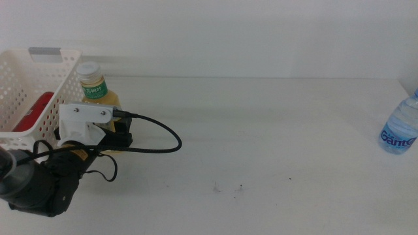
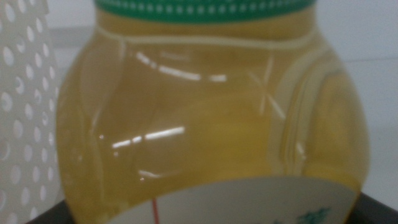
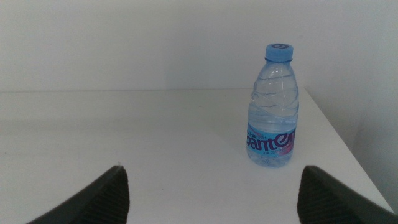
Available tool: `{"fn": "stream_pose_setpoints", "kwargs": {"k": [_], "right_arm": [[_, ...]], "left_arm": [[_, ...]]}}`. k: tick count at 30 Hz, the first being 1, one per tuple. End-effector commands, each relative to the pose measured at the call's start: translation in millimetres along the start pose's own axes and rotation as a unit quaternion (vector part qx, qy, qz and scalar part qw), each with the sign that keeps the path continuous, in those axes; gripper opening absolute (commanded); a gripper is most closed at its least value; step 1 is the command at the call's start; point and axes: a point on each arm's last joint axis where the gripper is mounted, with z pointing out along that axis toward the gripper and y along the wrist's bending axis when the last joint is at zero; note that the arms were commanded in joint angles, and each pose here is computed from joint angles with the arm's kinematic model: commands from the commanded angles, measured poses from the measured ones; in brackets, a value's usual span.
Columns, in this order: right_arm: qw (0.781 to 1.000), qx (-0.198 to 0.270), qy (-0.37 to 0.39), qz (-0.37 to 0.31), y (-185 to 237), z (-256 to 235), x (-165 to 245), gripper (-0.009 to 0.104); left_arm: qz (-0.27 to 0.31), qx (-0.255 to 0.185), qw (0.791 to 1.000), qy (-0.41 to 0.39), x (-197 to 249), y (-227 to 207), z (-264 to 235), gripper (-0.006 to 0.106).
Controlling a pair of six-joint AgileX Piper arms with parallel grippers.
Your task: Use arms to grab the bottles and put them into the dustbin to the left of the table.
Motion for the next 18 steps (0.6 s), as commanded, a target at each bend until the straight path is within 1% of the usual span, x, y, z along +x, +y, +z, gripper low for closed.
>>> {"fn": "stream_pose_setpoints", "kwargs": {"k": [1,3,6,8,11,14,16,18], "right_arm": [[1.000,0.001,-0.005,-0.006,0,0,0,0.092],[1.000,0.001,-0.005,-0.006,0,0,0,0.092],[1.000,0.001,-0.005,-0.006,0,0,0,0.092],[1.000,0.001,-0.005,-0.006,0,0,0,0.092],[1.000,0.001,-0.005,-0.006,0,0,0,0.092],[1.000,0.001,-0.005,-0.006,0,0,0,0.092],[1.000,0.001,-0.005,-0.006,0,0,0,0.092],[1.000,0.001,-0.005,-0.006,0,0,0,0.092]], "left_arm": [[-0.005,-0.001,1.000,-0.015,-1,1,3,0.094],[-0.009,-0.005,1.000,-0.022,-2,1,3,0.093],[-0.016,-0.005,1.000,-0.025,-3,2,3,0.086],[-0.015,-0.004,1.000,-0.027,-3,2,3,0.078],[-0.015,-0.003,1.000,-0.027,-3,1,3,0.061],[-0.013,0.006,0.999,-0.048,-6,0,1,0.048],[-0.013,0.012,0.998,-0.061,-8,-2,-5,0.045],[-0.013,0.012,0.998,-0.059,-10,-2,-16,0.045]]}}
